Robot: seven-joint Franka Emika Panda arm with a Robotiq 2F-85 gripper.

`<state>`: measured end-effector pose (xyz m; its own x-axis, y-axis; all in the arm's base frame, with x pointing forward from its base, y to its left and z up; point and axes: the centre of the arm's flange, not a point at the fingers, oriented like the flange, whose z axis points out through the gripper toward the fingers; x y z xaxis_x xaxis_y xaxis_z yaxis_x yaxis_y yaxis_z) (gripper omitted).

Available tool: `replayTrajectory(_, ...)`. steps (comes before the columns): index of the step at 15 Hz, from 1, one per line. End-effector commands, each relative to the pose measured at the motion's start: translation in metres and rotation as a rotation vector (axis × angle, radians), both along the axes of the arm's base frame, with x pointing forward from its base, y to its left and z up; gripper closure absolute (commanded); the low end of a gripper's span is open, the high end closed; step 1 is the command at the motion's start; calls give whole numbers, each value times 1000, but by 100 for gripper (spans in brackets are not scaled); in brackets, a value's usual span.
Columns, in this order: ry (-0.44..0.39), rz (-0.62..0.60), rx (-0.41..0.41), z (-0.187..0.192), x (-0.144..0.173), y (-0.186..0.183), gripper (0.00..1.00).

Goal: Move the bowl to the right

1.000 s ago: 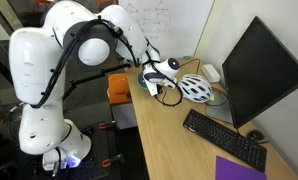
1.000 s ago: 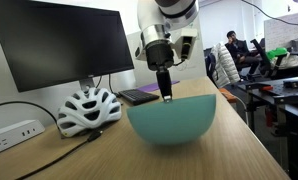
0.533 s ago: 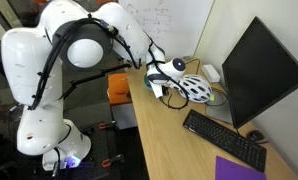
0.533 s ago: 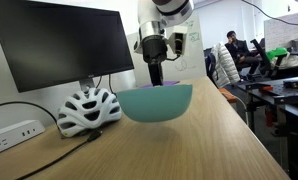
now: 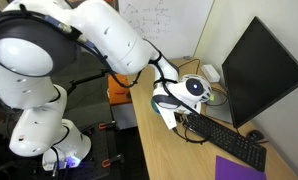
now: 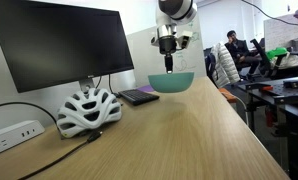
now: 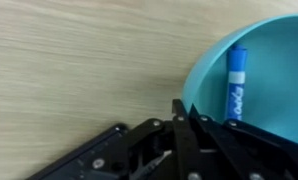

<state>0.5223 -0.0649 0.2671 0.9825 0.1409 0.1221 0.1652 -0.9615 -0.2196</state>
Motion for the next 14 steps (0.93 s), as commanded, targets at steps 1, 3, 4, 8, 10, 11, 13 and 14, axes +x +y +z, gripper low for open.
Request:
replayTrajectory(1, 11, 86, -52, 15, -35, -43, 99)
replayTrajectory(3, 20, 100, -56, 14, -50, -59, 99)
replayTrajectory(4, 26, 105, -56, 10, -57, -59, 99)
replayTrajectory(8, 78, 165, -30, -10, -76, -37, 99)
replayTrajectory(10, 96, 179, -39, -19, -84, -29, 99)
replayTrajectory(11, 96, 176, -51, -21, -88, -27, 99)
replayTrajectory(13, 102, 184, -53, -24, -92, -28, 99)
replayTrajectory(14, 102, 188, -62, -25, -94, -29, 99)
